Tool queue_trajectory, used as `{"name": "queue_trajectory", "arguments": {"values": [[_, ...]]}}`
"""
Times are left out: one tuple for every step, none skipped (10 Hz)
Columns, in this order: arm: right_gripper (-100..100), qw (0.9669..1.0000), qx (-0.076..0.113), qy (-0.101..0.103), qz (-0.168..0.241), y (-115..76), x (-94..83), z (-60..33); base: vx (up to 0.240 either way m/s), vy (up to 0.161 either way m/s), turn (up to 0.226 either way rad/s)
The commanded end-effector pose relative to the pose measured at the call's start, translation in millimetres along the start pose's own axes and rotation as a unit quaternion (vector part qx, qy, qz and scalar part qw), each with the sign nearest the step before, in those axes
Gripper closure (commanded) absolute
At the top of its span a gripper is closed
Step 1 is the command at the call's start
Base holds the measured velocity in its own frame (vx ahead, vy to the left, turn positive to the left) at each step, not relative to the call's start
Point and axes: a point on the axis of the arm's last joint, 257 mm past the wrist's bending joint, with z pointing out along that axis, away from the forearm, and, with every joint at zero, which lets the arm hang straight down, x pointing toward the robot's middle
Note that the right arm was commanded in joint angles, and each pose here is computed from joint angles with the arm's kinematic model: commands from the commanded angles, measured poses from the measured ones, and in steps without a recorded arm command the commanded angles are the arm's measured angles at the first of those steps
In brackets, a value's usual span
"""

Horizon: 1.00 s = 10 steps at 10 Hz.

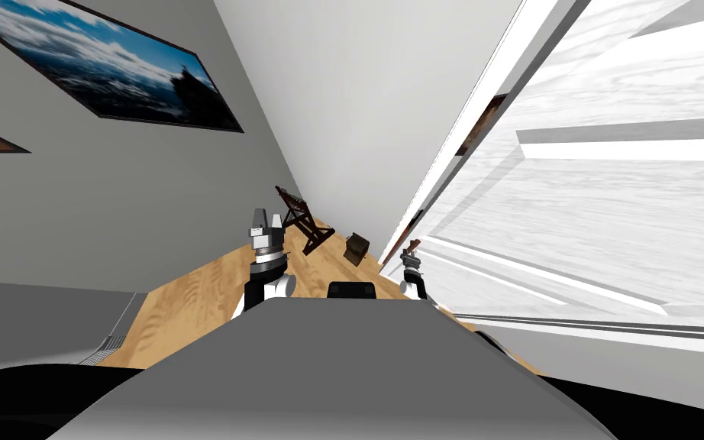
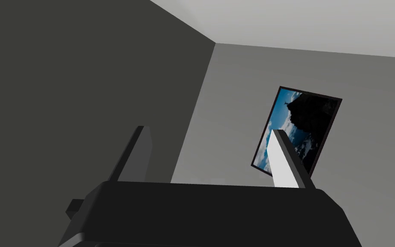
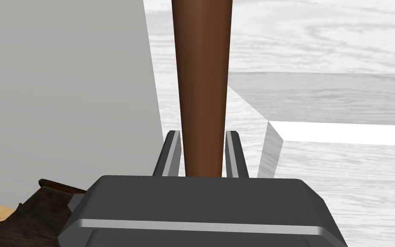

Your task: Pull the door open

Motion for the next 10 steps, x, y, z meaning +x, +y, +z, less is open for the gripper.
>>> {"name": "queue_trajectory", "arguments": {"values": [[100,0.9999,0.013,-0.002,0.001,-7.8,-2.3,-2.8,-0.23,0.007,0.059],[100,0.9997,0.026,-0.002,0.001,-14.8,-2.0,-3.9,-0.253,0.015,0.065],[100,0.9994,0.034,-0.002,0.001,-19.4,-1.8,-4.7,-0.24,-0.02,0.057],[100,0.999,0.045,-0.002,0.001,-25.6,-1.7,-6.1,-0.264,-0.059,0.071],[100,0.9986,0.053,-0.002,0.001,-30.5,-1.6,-7.2,-0.244,-0.038,0.068],[100,0.9988,0.048,-0.002,0.001,-28.0,-0.9,-5.1,-0.102,-0.003,0.029],[100,0.9982,0.06,-0.003,0.001,-30.7,-2.8,-10.4,-0.146,0.008,0.117],[100,0.9978,0.066,-0.003,0.001,-30.8,-2.4,-12.3,-0.231,-0.028,0.111],[100,0.9974,0.072,-0.002,0.001,-31.0,-2.1,-14.4,-0.227,-0.034,0.107],[100,0.997,0.078,-0.002,0.001,-31.3,-1.9,-16.7,-0.237,-0.005,0.111]]}}
